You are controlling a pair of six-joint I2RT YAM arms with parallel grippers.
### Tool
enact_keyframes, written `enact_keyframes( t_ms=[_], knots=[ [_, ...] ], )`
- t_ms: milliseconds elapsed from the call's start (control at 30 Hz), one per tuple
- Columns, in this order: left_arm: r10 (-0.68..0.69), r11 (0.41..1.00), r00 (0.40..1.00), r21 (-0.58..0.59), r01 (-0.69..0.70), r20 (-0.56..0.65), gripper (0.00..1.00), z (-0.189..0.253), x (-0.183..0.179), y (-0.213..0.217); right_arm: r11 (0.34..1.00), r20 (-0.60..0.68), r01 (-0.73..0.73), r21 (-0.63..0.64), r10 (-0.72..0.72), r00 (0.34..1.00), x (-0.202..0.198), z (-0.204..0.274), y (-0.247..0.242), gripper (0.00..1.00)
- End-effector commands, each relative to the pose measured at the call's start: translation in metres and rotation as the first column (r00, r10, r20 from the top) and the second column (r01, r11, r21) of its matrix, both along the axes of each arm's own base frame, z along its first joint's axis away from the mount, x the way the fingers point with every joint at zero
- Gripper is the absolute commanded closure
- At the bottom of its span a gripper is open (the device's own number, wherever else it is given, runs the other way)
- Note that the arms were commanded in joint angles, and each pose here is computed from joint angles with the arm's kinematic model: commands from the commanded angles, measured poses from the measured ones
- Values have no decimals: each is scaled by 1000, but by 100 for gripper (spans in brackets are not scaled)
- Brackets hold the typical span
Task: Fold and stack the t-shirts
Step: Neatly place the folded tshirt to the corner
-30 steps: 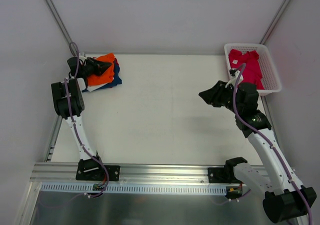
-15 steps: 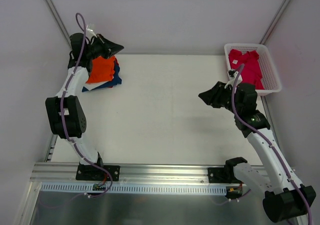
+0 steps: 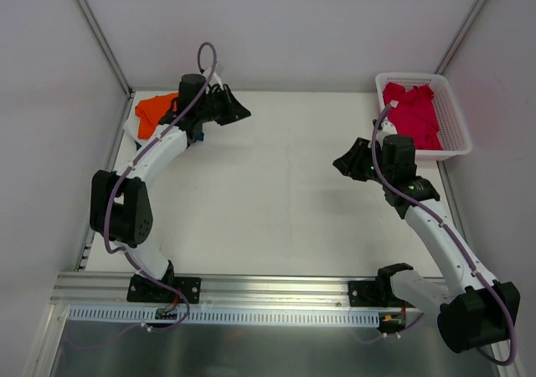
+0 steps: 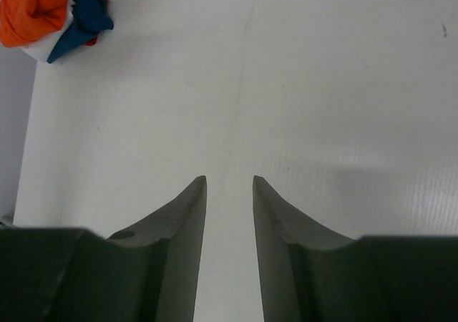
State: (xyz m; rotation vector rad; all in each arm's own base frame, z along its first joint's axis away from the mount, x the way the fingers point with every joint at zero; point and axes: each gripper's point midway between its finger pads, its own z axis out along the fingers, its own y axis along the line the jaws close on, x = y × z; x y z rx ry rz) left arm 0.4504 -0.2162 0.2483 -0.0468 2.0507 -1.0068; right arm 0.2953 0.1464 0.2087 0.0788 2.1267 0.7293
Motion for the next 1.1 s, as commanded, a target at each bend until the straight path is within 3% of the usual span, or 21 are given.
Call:
enact_keyframes(
  t_ms=[0, 67, 167, 267, 300, 400, 467, 700, 833, 1067],
  knots=[
    [-26, 988, 998, 156, 16, 60, 100, -19, -5, -19, 993, 10, 58, -101, -57, 998, 14, -9, -17, 64],
    [-60, 974, 995, 221, 41, 82, 100, -30, -10, -40, 987, -5, 81, -136, -83, 997, 18, -14, -23, 64],
    [-73, 950, 995, 309, 46, 74, 88, -51, -15, -52, 984, -26, 83, -160, -88, 996, 24, -19, -24, 64],
    [-65, 931, 994, 364, 30, 84, 65, -63, -12, -55, 978, -44, 95, -187, -105, 993, 31, -23, -27, 64],
    [-59, 926, 994, 378, 21, 89, 52, -65, -10, -54, 974, -44, 105, -199, -116, 992, 33, -25, -30, 64],
    [-52, 900, 992, 437, -2, 112, 32, -76, -6, -54, 968, -27, 115, -224, -124, 992, 40, -28, -33, 64],
    [-50, 884, 989, 467, -21, 139, 25, -81, -4, -53, 964, -23, 121, -239, -130, 991, 45, -30, -34, 64],
    [-48, 865, 983, 500, -47, 175, 14, -98, -3, -55, 932, -31, 187, -311, -207, 978, 68, -42, -46, 64],
    [-50, 847, 980, 528, -60, 192, 13, -107, -3, -51, 916, -47, 201, -346, -231, 972, 78, -49, -50, 69],
    [-32, 830, 973, 548, -100, 227, 12, -119, -1, -44, 900, -15, 244, -361, -268, 963, 94, -52, -55, 69]
  ],
)
